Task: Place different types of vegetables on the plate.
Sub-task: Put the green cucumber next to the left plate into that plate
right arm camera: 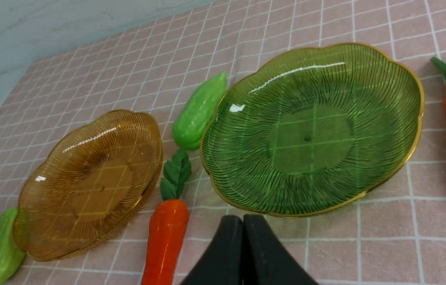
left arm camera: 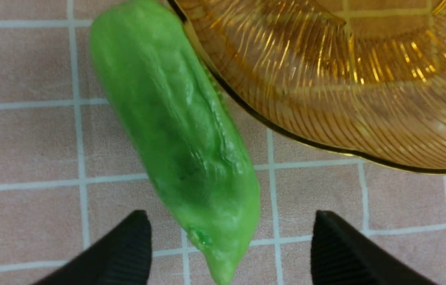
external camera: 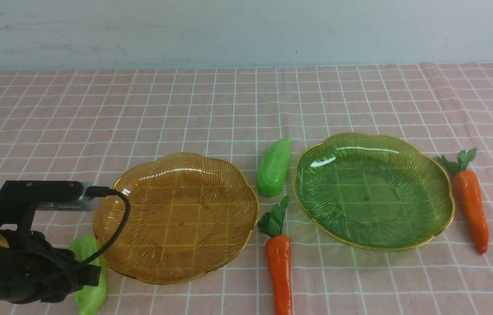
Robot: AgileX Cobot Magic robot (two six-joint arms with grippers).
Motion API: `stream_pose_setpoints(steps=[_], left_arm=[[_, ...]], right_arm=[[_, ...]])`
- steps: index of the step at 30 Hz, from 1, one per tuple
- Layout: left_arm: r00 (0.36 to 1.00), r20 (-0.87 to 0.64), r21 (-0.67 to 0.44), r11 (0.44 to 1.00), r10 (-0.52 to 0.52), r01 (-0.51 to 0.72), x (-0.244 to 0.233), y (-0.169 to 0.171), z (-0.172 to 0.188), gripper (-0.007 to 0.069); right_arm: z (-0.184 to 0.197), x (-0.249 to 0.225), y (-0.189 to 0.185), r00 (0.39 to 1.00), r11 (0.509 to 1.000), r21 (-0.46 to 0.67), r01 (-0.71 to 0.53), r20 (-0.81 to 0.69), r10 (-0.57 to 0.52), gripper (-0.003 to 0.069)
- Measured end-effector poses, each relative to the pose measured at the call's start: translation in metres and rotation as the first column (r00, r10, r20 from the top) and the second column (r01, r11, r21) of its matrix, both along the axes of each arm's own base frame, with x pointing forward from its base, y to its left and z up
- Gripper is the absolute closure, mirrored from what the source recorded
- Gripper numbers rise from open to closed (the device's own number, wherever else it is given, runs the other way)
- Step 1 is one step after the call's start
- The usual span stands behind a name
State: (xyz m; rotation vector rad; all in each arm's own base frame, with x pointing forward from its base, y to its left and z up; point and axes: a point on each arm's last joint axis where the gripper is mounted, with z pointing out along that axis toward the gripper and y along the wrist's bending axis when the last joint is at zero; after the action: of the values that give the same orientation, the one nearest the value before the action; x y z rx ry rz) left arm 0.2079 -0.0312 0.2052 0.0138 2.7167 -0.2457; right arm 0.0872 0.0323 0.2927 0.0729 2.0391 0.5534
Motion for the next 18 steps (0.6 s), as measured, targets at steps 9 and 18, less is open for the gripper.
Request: stream_pose_setpoints(steps=[9, 18], left_arm=[[0.996, -0.088, 0.022, 1.0, 0.015, -0.014, 0.018, 0.0, -0.034, 0.0074], [0.993, -0.11, 0.023, 0.999, 0.047, -0.045, 0.022, 0.0, -0.041, 0.0326]], right_arm=[[0.003, 0.002, 0.001, 0.999, 1.0, 0.002, -0.01, 0.043, 0.01, 0.0674], [0.011, 0.007, 0.0, 0.999, 0.998, -0.059, -0.027, 0.024, 0.028, 0.0674]])
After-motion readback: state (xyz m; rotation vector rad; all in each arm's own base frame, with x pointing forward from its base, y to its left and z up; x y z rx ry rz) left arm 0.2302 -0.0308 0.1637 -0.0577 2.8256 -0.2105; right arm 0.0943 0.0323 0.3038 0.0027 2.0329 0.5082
